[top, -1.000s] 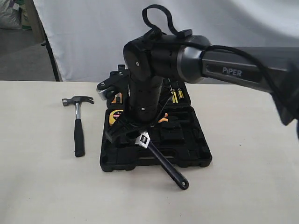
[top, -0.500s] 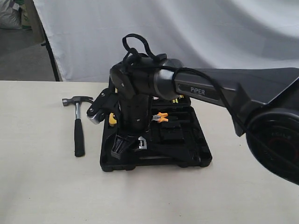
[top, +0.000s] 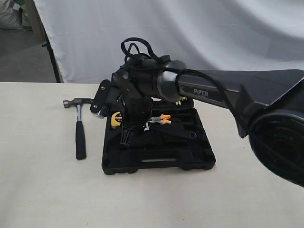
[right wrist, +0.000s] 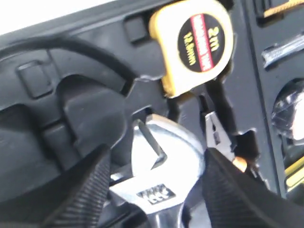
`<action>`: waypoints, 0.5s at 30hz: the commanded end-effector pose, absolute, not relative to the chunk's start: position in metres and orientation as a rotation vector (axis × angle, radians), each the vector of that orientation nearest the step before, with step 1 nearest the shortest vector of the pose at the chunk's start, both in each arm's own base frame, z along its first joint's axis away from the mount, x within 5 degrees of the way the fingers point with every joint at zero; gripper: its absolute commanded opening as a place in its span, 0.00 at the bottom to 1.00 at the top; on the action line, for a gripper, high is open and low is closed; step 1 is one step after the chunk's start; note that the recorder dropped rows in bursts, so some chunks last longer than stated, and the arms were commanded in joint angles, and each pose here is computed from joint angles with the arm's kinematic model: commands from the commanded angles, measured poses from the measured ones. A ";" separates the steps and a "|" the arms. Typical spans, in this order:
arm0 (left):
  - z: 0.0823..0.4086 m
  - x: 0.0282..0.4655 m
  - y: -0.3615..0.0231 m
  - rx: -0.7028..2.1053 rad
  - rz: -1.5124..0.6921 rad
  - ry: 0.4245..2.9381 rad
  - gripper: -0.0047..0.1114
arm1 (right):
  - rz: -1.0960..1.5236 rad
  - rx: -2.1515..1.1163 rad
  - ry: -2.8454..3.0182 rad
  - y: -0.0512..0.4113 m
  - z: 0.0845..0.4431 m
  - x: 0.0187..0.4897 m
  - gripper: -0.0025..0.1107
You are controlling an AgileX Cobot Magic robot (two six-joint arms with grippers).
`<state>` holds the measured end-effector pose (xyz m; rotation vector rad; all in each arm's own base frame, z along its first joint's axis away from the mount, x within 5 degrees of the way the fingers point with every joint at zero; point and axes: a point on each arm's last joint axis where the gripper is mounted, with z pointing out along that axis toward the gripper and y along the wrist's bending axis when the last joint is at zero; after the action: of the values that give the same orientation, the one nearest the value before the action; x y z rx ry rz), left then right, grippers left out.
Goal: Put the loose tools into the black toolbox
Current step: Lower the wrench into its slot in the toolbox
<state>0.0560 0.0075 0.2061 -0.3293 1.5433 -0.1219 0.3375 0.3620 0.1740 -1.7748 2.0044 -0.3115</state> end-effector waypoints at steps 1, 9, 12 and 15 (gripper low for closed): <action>0.208 0.055 0.009 -0.346 -0.103 1.526 0.05 | -0.354 -1.812 1.960 0.353 0.167 0.353 0.02; 0.208 0.055 0.009 -0.346 -0.103 1.526 0.05 | -0.364 -1.869 1.913 0.353 0.152 0.358 0.02; 0.208 0.055 0.009 -0.346 -0.103 1.526 0.05 | -0.353 -1.862 1.894 0.356 0.150 0.360 0.02; 0.208 0.055 0.009 -0.346 -0.103 1.526 0.05 | -0.347 -1.859 1.884 0.357 0.148 0.360 0.02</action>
<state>0.0560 0.0075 0.2061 -0.3293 1.5433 -0.1219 0.3553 0.3565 0.1436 -1.8736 1.9236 -0.3439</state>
